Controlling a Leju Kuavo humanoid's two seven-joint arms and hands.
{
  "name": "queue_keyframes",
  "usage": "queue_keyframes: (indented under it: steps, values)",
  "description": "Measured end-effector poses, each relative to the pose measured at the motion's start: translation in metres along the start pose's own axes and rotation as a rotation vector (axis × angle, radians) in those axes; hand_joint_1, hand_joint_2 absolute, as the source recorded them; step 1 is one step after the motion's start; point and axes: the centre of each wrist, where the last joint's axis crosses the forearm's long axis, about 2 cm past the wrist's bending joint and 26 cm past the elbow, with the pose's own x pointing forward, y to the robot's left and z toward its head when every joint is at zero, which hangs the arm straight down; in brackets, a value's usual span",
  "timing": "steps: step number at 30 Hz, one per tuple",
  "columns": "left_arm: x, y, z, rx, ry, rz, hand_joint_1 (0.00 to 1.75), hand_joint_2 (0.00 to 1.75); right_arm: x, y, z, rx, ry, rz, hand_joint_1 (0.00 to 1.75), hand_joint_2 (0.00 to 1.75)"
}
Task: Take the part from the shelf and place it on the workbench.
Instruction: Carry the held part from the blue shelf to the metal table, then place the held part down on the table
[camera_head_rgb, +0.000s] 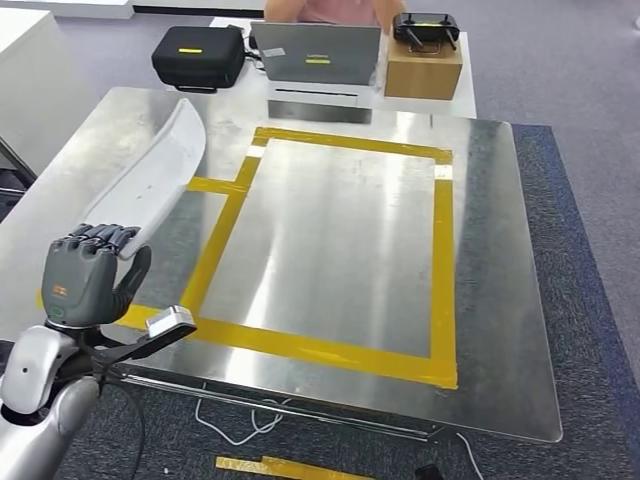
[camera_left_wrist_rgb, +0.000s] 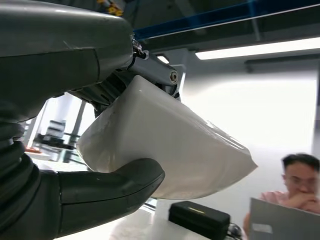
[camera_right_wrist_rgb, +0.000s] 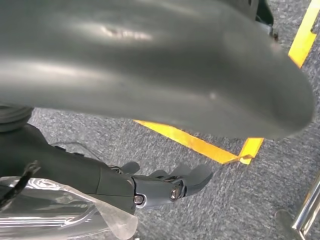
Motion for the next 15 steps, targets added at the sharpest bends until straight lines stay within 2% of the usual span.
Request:
queue_keyframes:
  steps: [7, 15]
  values:
    - [0.017, -0.001, -0.016, -0.034, -0.115, 0.008, 1.75, 1.75, 0.0, 0.0, -0.002, 0.014, -0.015, -0.003, 0.0, 0.0]
    - [0.026, -0.002, -0.024, -0.038, -0.159, 0.009, 1.75, 1.75, 0.0, 0.001, -0.003, 0.02, -0.02, -0.01, 0.0, 0.0]
